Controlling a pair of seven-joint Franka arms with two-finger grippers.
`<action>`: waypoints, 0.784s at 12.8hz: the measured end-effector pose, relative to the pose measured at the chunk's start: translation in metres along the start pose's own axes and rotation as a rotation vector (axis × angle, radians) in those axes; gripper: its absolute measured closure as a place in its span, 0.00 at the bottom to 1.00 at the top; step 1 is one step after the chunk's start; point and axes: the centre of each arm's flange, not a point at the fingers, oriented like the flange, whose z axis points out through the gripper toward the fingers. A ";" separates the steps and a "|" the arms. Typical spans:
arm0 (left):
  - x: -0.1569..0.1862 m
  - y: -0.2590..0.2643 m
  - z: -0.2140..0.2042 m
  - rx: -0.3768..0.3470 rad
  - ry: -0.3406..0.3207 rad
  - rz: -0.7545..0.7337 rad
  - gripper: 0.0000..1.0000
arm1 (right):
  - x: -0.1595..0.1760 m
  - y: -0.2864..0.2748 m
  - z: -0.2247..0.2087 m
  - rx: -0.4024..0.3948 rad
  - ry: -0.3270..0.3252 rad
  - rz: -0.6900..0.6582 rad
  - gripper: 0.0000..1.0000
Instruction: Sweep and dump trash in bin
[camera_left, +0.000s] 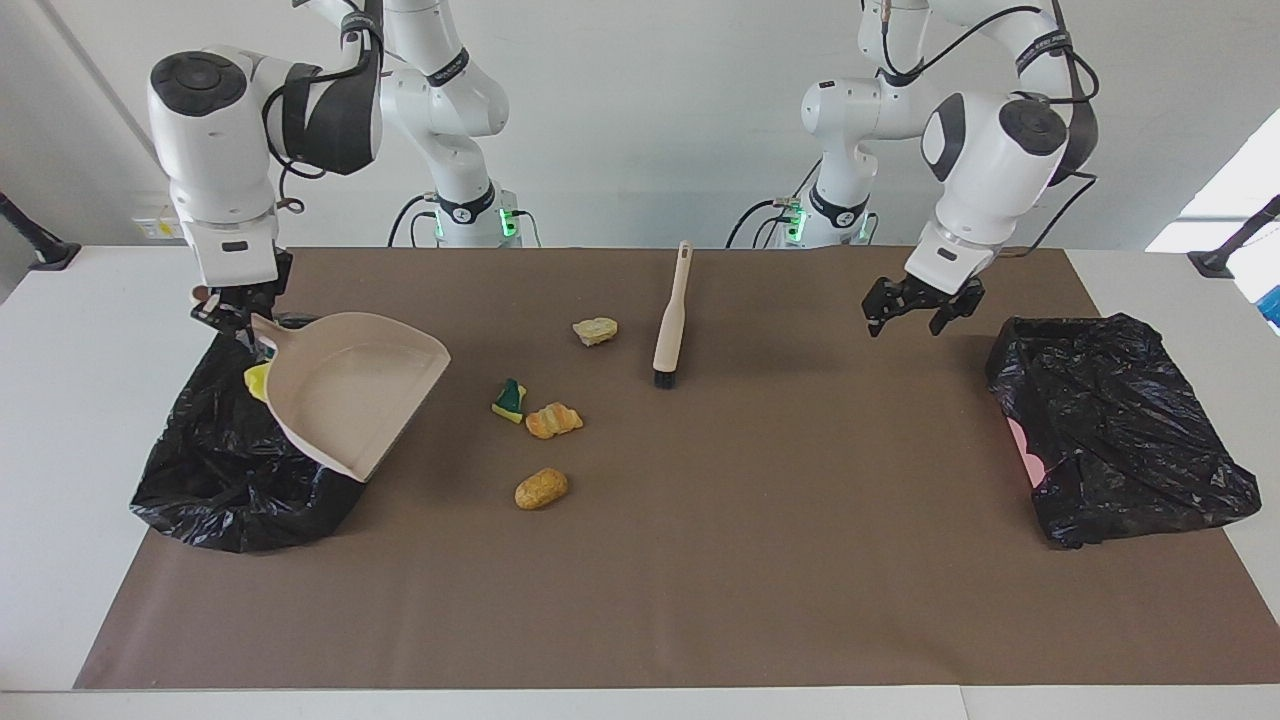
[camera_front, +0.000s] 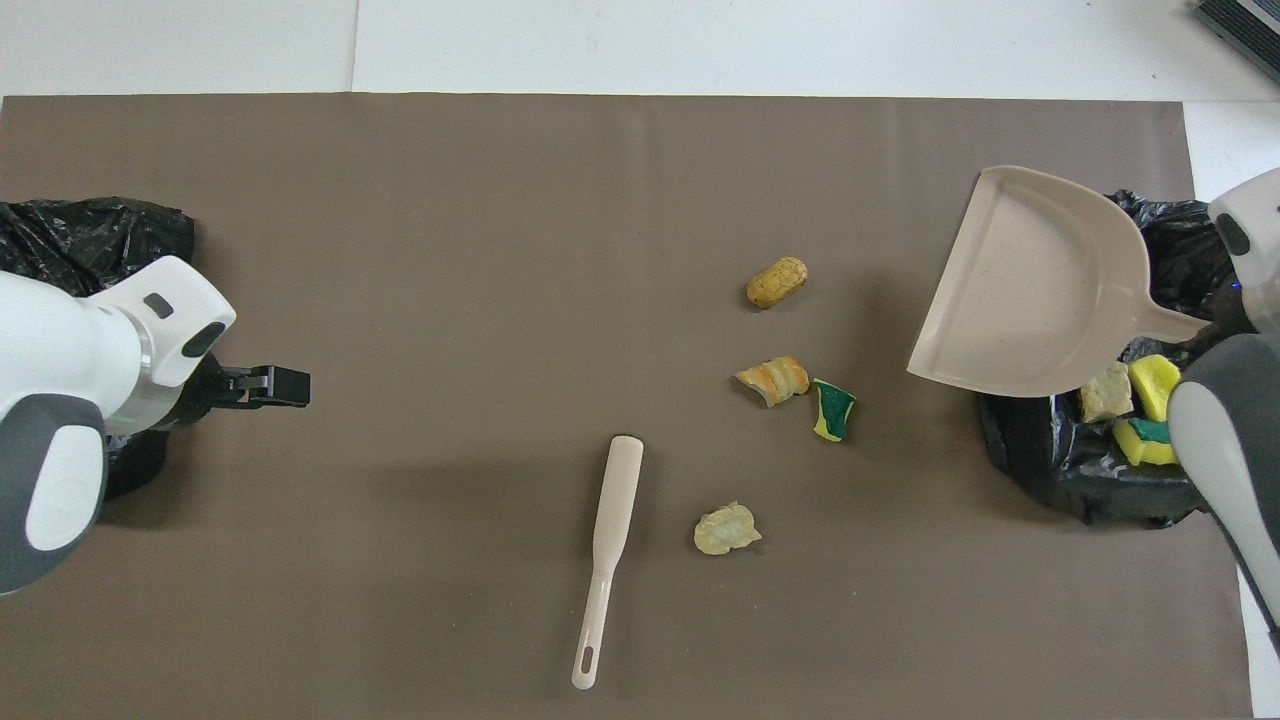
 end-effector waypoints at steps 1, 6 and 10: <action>0.008 -0.007 -0.016 0.005 0.009 -0.003 0.00 | 0.017 -0.007 0.003 0.020 0.021 0.054 0.69; 0.036 -0.018 -0.067 0.033 0.067 0.014 0.00 | 0.116 -0.048 0.018 0.096 0.056 0.275 0.69; 0.036 -0.018 -0.127 0.024 0.123 0.013 0.00 | 0.183 -0.080 0.026 0.162 0.105 0.494 0.69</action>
